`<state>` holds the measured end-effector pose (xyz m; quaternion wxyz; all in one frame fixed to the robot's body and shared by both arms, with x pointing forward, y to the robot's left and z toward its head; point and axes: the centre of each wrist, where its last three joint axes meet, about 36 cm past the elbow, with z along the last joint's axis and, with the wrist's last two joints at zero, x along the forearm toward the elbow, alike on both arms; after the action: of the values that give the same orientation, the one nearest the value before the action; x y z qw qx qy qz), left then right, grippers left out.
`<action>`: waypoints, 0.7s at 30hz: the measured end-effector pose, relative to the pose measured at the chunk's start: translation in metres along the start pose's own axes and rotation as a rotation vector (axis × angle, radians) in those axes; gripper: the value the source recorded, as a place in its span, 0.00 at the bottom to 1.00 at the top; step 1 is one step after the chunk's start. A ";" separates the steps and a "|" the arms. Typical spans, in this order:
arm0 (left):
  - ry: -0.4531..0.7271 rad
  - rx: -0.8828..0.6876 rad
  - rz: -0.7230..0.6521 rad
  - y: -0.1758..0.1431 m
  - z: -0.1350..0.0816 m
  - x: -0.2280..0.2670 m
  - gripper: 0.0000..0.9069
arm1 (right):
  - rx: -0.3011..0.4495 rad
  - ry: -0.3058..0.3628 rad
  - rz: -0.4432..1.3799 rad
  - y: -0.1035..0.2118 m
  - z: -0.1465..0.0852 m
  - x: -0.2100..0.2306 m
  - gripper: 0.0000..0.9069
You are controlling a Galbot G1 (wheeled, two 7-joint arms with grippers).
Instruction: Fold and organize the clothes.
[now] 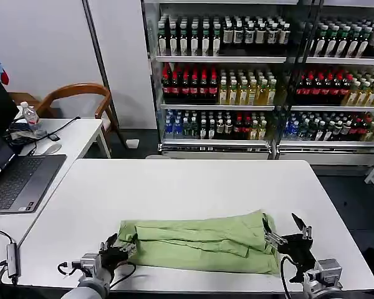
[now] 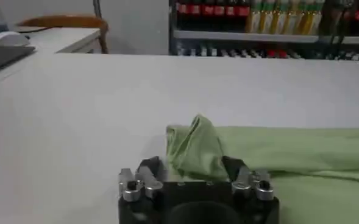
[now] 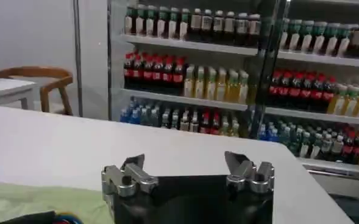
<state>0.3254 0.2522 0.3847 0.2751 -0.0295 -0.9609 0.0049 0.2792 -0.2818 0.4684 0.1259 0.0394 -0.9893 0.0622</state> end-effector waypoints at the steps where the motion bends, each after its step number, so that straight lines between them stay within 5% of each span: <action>1: 0.002 0.002 -0.003 -0.001 0.000 -0.001 0.04 | 0.000 -0.001 0.001 0.000 0.000 0.000 1.00; 12: -0.002 0.005 -0.008 -0.007 -0.003 -0.003 0.04 | 0.009 -0.018 0.014 0.004 0.000 0.000 1.00; 21: -0.032 -0.045 -0.079 0.024 -0.016 0.000 0.04 | 0.023 -0.037 0.016 0.003 -0.004 -0.004 1.00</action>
<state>0.3352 0.2761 0.3972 0.2590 0.0025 -0.9655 -0.0271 0.2840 -0.2784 0.4703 0.1066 0.0341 -0.9910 0.0740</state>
